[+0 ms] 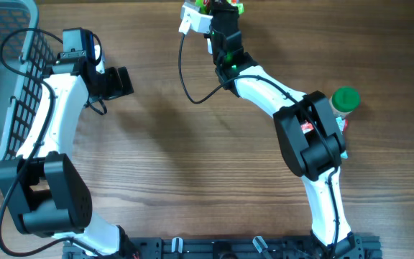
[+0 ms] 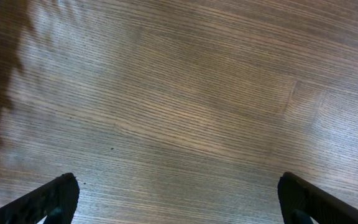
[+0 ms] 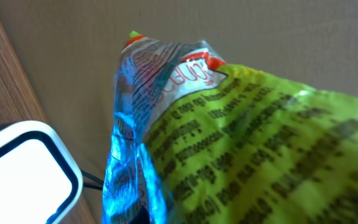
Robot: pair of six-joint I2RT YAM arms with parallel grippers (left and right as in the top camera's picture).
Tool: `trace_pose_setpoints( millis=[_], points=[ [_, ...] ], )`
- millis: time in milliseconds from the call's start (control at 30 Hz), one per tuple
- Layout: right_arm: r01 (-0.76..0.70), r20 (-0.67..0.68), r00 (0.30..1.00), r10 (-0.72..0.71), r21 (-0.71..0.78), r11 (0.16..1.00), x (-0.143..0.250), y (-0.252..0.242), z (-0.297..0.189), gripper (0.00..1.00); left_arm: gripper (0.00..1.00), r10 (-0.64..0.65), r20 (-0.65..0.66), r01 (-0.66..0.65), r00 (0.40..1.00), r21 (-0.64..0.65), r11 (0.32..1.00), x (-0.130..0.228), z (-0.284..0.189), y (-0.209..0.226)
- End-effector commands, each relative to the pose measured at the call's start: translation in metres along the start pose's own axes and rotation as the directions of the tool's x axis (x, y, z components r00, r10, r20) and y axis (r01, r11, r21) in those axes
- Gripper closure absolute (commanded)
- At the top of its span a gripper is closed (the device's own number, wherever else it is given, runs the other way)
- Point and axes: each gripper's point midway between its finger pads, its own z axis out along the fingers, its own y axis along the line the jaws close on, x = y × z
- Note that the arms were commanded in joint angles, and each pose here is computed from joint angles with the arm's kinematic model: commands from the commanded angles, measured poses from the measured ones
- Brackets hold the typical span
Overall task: Scan the item barcode
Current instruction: 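Raise the Haribo bag with the right gripper to the white scanner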
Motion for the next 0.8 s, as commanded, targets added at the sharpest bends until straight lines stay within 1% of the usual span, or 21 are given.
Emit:
trace_pose_setpoints(
  millis=[0,133,233,367,433,467,533,600,700,767],
  points=[
    [-0.162,0.009,0.987,0.162,-0.012,0.987,-0.006,0.005,0.002,0.96,0.0,-0.001,0.015,0.001,1.0,-0.003,1.0,-0.004,-0.003,0.001],
    [-0.268,-0.015,0.963,0.267,-0.055,0.962,0.0,0.016,0.003,0.96,0.0,-0.001,0.015,0.001,1.0,-0.003,1.0,-0.004,-0.003,0.001],
    [-0.298,-0.026,0.954,0.297,-0.086,0.951,0.001,0.024,0.003,0.96,0.0,-0.001,0.015,0.001,1.0,-0.003,1.0,-0.004,-0.003,0.001],
    [-0.295,-0.025,0.955,0.294,-0.079,0.952,0.002,0.022,0.004,0.96,0.0,-0.001,0.014,0.001,1.0,-0.003,1.0,-0.004,-0.003,0.001],
    [-0.308,-0.011,0.952,0.307,-0.019,0.951,0.002,0.007,0.004,0.96,0.0,-0.001,0.014,0.001,1.0,-0.003,1.0,-0.004,-0.003,0.001],
    [-0.286,0.001,0.958,0.286,0.019,0.958,0.001,-0.003,0.004,0.96,0.0,-0.001,0.014,0.001,1.0,-0.003,1.0,-0.004,-0.003,0.001],
    [-0.249,0.014,0.969,0.248,0.043,0.968,-0.001,-0.01,0.004,0.96,0.0,-0.001,0.015,0.001,1.0,-0.003,1.0,-0.004,-0.003,0.001],
    [-0.219,0.012,0.976,0.219,0.039,0.975,-0.002,-0.009,0.004,0.96,0.0,-0.001,0.014,0.001,1.0,-0.003,1.0,-0.004,-0.003,0.001],
    [-0.204,-0.015,0.979,0.204,-0.015,0.979,0.002,0.006,0.004,0.96,0.0,-0.001,0.015,0.001,1.0,-0.003,1.0,-0.004,-0.004,0.001],
    [-0.242,-0.035,0.97,0.241,-0.056,0.969,0.005,0.018,0.004,0.96,0.0,-0.001,0.015,0.001,1.0,-0.003,1.0,-0.004,-0.003,0.001]
  ],
)
